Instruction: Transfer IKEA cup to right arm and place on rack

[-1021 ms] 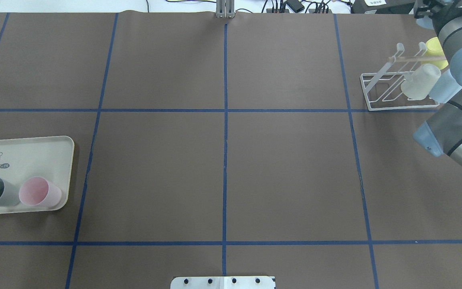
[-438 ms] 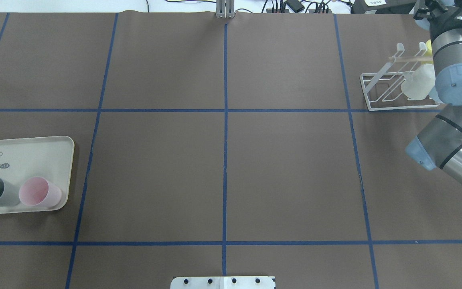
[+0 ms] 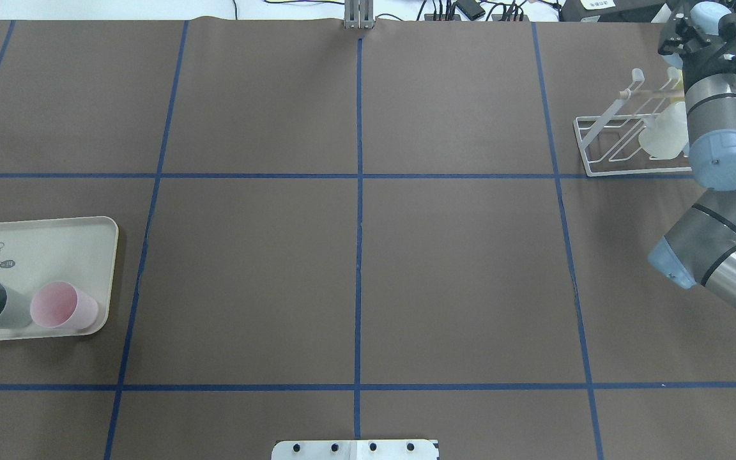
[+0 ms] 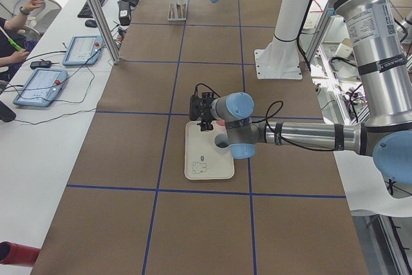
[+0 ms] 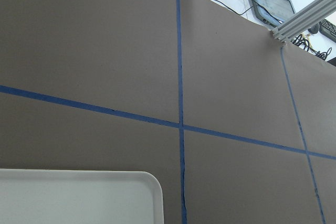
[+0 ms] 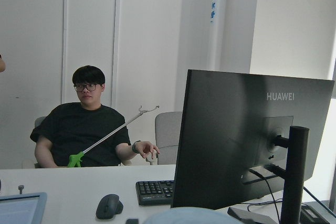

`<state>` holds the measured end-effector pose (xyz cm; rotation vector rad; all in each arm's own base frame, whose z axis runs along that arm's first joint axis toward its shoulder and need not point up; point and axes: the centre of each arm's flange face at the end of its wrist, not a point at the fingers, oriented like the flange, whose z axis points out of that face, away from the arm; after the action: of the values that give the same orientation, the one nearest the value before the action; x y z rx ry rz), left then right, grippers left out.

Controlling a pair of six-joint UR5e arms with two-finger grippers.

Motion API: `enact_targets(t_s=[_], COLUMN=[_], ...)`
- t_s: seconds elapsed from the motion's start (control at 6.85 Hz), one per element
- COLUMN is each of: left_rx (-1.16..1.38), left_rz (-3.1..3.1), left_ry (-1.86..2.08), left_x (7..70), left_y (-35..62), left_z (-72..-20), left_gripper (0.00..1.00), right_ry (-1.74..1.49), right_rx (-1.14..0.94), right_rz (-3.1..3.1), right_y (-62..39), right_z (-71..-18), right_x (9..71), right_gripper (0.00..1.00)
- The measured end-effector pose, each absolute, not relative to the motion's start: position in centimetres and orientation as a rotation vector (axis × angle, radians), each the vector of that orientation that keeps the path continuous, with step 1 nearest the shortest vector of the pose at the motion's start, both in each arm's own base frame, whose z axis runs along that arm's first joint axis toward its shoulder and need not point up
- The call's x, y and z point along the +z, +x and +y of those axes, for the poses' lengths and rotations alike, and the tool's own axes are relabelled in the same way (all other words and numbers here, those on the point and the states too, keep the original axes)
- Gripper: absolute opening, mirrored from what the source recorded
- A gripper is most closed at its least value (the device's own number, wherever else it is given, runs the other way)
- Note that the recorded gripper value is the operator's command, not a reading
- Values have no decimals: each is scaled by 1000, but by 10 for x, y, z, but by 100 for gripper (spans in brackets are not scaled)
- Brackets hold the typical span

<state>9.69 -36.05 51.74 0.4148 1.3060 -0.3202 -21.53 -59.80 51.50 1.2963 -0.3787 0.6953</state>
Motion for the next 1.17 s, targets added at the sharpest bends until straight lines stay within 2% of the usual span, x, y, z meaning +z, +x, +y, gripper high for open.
enact_targets(t_s=[1.17], left_rx=[-323], left_rz=[1304], left_ry=[410], left_x=[520], left_y=[97], left_z=[-361], left_gripper=[99], right_ry=[1286], right_rx=[668], right_rz=[-385], right_y=[-235], right_z=[-596], right_x=[532], right_gripper=[0])
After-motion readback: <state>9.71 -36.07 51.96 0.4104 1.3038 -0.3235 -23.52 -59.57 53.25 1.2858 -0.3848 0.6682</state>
